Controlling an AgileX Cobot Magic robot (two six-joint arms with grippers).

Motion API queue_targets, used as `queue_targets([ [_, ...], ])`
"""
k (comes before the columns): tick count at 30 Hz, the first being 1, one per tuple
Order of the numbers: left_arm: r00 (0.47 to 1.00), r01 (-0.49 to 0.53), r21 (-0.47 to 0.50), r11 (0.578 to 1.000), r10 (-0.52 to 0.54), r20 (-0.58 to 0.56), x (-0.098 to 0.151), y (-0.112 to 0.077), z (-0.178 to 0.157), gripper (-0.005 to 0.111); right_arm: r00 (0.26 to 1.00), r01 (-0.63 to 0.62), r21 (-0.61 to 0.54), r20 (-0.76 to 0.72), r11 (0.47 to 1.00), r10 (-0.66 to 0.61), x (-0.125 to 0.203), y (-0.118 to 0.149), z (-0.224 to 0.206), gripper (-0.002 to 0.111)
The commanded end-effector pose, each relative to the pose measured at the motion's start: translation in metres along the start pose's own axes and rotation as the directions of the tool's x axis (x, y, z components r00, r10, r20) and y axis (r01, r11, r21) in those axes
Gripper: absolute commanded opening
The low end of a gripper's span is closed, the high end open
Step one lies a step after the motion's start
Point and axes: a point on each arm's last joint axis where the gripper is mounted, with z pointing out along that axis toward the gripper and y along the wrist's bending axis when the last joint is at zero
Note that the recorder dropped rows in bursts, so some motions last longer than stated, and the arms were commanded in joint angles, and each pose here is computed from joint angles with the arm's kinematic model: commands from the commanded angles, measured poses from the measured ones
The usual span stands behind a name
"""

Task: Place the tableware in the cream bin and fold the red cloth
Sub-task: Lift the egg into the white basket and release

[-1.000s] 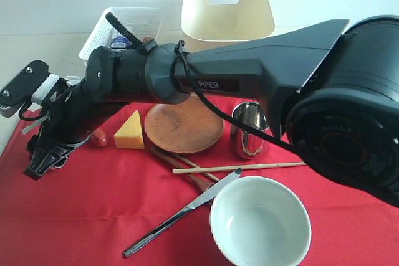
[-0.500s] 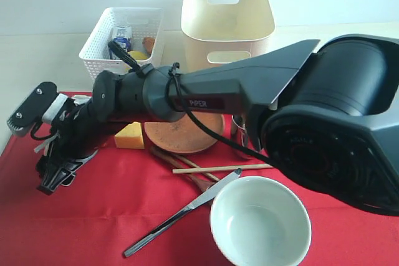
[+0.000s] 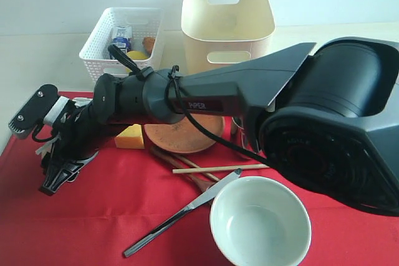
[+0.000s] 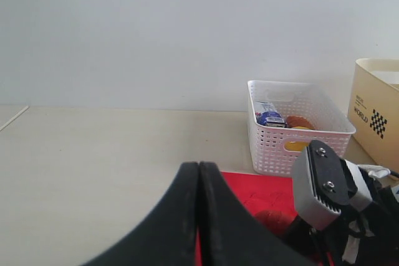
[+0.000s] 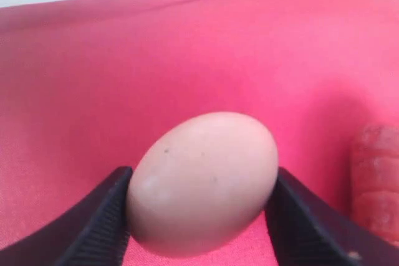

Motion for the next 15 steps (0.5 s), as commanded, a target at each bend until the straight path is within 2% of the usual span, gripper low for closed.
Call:
queue_targets([
  [1,1.000,0.002,-0.001,1.000,-0.002,0.010,-0.001,0.000,0.000,0.001,0.999,0.026,-0.010,0.020,1.000,-0.026,-0.013,0.002,-0.013,0.007],
  [4,1.000,0.002,-0.001,1.000,-0.002,0.010,-0.001,0.000,0.000,0.001,0.999,0.038,-0.034,0.016,0.999,-0.038,-0.021,0.005,-0.025,0.000],
  [11,1.000,0.004,-0.001,1.000,-0.004,0.010,-0.001,0.000,0.000,0.001,0.998,0.068,-0.079,0.010,0.995,-0.068,-0.035,0.007,-0.054,0.000],
  [15,1.000,0.002,-0.001,1.000,-0.002,0.010,-0.001,0.000,0.000,0.001,0.996,0.085,-0.034,0.011,0.996,-0.084,-0.043,0.003,-0.069,0.000],
])
